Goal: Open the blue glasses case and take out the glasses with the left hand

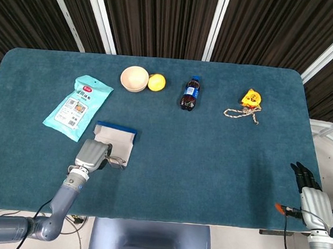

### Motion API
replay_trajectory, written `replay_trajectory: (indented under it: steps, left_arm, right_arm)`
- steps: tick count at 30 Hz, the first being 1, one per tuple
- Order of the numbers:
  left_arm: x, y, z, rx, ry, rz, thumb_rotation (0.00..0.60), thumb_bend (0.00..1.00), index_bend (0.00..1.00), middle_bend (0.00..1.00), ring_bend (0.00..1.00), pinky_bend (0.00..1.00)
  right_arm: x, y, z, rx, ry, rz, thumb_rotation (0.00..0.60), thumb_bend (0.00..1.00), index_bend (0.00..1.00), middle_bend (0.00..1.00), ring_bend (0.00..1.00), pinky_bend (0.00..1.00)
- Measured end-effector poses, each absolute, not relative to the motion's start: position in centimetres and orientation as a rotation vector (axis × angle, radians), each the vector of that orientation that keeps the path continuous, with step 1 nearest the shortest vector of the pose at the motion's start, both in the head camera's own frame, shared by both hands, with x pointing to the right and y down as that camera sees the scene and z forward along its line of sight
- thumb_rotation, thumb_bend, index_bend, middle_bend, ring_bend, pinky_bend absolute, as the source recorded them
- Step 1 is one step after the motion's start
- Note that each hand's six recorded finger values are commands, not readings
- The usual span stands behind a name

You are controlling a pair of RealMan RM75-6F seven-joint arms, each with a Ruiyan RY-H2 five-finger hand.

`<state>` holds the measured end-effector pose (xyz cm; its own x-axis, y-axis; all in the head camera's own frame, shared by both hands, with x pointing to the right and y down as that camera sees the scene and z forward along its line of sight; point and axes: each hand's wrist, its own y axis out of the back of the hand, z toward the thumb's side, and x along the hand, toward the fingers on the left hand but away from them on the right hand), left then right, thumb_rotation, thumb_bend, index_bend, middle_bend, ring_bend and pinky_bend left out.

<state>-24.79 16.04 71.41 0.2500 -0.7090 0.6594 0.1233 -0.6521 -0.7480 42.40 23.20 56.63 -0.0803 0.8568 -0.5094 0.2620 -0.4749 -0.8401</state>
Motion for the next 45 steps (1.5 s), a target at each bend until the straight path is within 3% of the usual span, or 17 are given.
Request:
replay_trajectory:
  steps: [32,39,45]
  left_arm:
    - [-24.9,16.1,72.4,-1.81,0.53,-1.516,0.6,0.37,0.57,1.0,0.96,1.0]
    - [-24.7,16.2,72.6,-1.811,0.532,-1.519,0.6,0.48,0.61,1.0,0.97,1.0]
    - [-24.4,16.1,72.4,-1.814,0.543,-1.511,0.6,0.51,0.62,1.0,0.97,1.0]
  right_arm:
    - [42.4,23.3,56.6,-1.711,-1.212,1.591,0.6,0.14,0.0,0.0,0.0,0.21]
    - [42.4,23.3,56.6,-1.713,-1.215,1.592,0.6,0.14,0.0,0.0,0.0,0.21]
    - [42.4,23.3,56.6,-1.716,-1.217,1.593,0.6,0.14,0.0,0.0,0.0,0.21]
